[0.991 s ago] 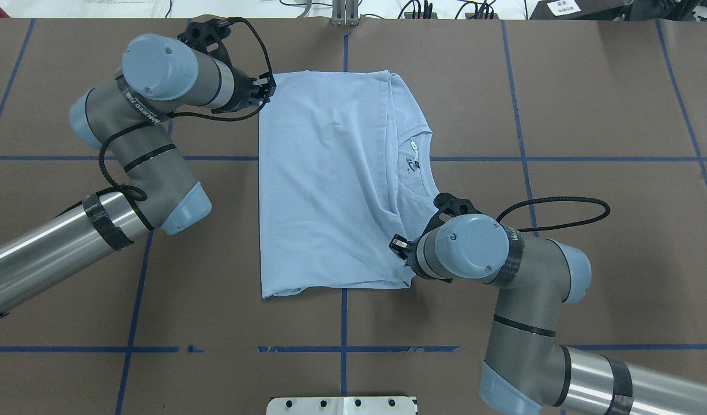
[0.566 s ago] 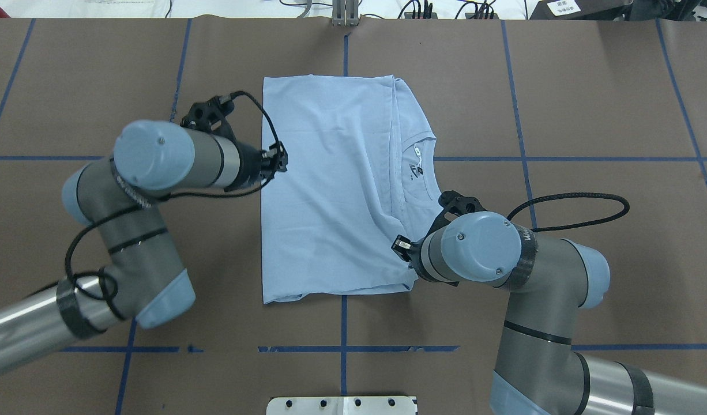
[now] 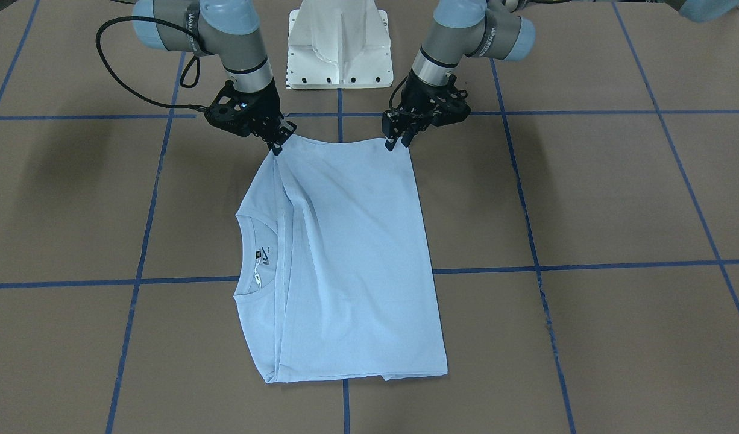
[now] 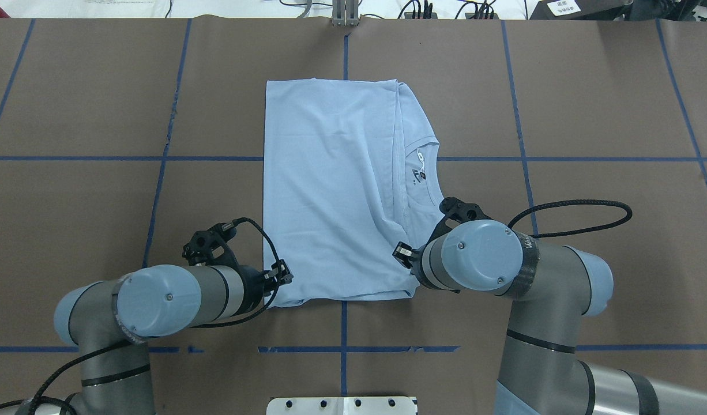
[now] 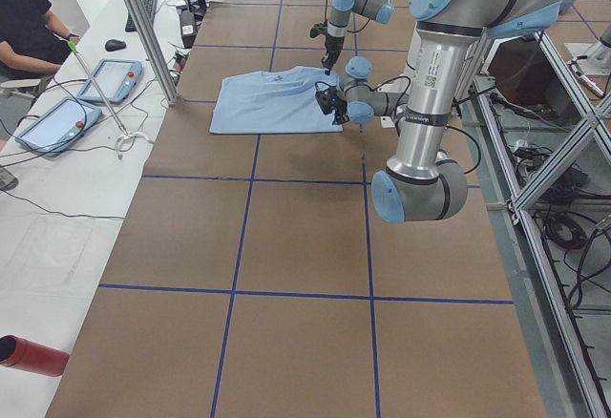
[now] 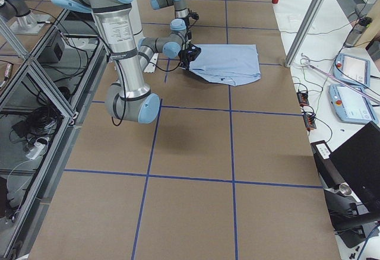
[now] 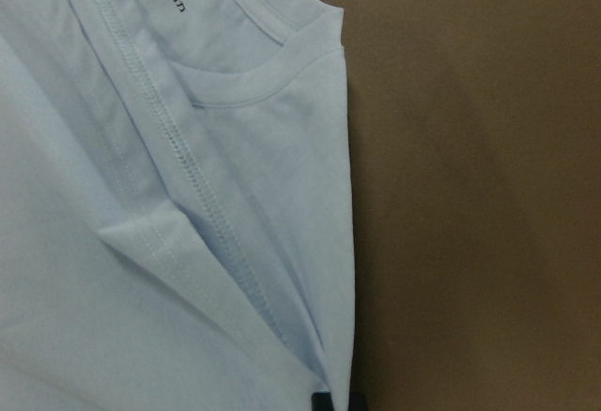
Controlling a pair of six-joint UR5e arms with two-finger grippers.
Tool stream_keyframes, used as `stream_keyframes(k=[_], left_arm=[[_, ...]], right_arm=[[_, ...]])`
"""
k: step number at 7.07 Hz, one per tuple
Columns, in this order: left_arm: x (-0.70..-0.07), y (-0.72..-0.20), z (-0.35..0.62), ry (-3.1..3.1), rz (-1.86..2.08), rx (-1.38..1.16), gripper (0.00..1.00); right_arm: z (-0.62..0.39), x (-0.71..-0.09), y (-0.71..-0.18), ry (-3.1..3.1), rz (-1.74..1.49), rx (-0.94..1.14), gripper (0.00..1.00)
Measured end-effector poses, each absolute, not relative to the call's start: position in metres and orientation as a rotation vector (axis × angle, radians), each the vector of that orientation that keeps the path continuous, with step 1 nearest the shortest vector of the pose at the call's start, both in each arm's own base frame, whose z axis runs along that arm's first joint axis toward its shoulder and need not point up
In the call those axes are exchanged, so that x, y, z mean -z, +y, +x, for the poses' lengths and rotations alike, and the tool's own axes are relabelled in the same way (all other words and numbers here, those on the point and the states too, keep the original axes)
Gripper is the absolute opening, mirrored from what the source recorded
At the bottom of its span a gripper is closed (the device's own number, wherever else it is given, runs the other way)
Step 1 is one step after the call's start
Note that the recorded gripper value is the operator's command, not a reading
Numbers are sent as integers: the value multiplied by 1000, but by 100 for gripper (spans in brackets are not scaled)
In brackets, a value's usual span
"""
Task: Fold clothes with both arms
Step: 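Move the left gripper to the near shirt corner while the right holds, then grasp the shirt edge nearest the robot with both grippers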
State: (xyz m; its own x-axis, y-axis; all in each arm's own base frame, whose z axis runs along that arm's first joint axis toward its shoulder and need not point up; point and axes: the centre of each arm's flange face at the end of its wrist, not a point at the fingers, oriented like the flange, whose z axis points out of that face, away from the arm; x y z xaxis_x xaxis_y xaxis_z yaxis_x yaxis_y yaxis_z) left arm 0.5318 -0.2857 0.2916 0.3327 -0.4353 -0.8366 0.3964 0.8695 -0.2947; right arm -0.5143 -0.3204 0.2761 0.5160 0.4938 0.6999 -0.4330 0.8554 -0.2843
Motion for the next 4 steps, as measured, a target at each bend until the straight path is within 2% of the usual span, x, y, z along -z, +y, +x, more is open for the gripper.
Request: stream_keyframes(k=[4], left_arm=[[-305, -271, 541, 1078, -43, 542, 57]], right_arm=[[-514, -277, -319, -864, -77, -556, 0]])
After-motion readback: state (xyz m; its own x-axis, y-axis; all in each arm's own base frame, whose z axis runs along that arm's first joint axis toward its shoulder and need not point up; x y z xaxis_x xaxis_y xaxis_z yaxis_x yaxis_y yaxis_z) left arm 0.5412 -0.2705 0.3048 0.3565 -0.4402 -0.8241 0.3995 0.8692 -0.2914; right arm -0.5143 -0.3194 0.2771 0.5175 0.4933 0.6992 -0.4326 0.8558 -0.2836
